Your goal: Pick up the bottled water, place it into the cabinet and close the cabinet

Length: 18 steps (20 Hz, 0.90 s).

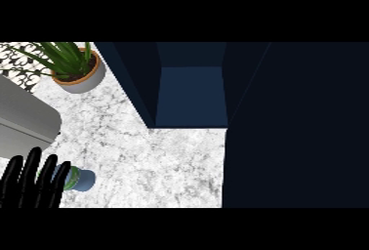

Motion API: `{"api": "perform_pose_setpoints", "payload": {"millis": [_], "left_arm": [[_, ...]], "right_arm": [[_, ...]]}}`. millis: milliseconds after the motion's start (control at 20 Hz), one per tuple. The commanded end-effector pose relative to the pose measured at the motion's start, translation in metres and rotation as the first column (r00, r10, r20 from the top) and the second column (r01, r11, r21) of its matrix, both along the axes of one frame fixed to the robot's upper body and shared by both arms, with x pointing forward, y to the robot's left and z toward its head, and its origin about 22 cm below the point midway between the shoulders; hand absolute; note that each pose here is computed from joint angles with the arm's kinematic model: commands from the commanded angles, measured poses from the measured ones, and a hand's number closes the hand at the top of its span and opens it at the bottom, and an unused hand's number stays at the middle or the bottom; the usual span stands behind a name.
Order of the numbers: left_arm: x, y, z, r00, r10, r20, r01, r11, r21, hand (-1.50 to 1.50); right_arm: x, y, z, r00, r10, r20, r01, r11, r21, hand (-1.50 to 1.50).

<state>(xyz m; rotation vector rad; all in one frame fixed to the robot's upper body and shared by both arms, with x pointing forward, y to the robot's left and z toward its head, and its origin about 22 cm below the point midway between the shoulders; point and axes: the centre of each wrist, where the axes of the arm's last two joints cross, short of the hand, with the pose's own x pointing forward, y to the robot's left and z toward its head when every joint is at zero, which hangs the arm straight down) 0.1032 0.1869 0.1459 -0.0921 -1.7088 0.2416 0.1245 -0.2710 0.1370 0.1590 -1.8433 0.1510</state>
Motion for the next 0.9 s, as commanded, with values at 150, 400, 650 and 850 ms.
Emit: {"api": "perform_pose_setpoints", "payload": {"millis": [150,400,650,850], "left_arm": [[-0.031,0.008,0.036,0.991,0.089,0.097,-0.092,0.995,0.025,-1.5],[-0.029,0.005,0.029,0.992,0.096,0.083,-0.099,0.994,0.037,-1.5],[-0.025,0.007,0.02,0.984,0.167,0.068,-0.169,0.986,0.018,-1.5],[-0.033,0.012,0.016,0.973,0.223,0.064,-0.227,0.972,0.064,-1.5]], "right_arm": [[-0.027,0.004,0.02,0.998,0.047,0.037,-0.05,0.995,0.081,-1.5],[-0.028,0.0,0.026,0.997,0.065,0.047,-0.069,0.994,0.082,-1.5],[-0.037,0.006,0.027,0.997,0.063,0.049,-0.068,0.992,0.102,-1.5],[-0.029,-0.004,0.026,0.998,0.036,0.042,-0.039,0.995,0.092,-1.5]]}}
